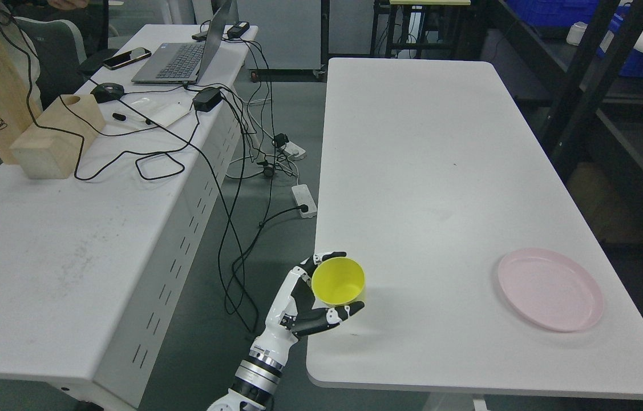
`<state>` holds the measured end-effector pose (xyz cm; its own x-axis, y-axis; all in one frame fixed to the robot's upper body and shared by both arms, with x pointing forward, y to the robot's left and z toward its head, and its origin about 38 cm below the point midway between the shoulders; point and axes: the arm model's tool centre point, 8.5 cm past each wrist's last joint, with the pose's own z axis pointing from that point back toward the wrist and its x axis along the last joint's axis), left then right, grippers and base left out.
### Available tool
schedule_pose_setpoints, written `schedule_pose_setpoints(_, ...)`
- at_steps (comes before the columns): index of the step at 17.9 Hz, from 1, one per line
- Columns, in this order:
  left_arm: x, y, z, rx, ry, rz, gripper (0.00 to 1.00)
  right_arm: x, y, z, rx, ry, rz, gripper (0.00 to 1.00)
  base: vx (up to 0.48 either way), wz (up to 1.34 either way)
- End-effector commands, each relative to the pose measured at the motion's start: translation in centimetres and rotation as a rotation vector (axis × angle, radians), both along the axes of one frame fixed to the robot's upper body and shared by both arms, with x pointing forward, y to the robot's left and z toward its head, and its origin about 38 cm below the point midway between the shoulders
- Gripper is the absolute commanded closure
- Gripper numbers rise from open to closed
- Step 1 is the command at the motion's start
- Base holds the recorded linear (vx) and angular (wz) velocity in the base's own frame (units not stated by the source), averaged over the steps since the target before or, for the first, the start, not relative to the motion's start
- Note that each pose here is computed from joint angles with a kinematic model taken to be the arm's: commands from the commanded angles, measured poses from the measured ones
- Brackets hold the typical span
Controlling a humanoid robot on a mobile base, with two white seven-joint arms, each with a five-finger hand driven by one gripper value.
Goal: Place yellow IKEA cup on middle right shelf
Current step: 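Hold the yellow cup in the left hand while turning toward the shelves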
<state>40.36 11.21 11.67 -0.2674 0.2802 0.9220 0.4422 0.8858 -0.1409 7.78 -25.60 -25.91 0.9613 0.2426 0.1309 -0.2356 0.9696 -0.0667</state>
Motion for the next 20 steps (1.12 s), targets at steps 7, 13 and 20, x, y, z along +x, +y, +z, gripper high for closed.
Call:
schedule_pose_setpoints(7,0.04,1.16,1.23,-0.001,-0.036,0.019,1.00,-0.39,-1.13,0.04,-0.018,0.005,-0.001,0.01,-0.166,-0.15)
schedule_pose_setpoints(13,0.06,1.21,1.24,-0.002,-0.037,0.020,1.00,-0.29,-1.13,0.05,-0.018,0.004,0.000,0.01,-0.205,-0.43)
schedule_pose_setpoints(20,0.02,1.18,1.07,0.000,-0.032,0.019,1.00,-0.39,-1.12,0.04,-0.017,0.006,0.000,0.01,-0.238,-0.63)
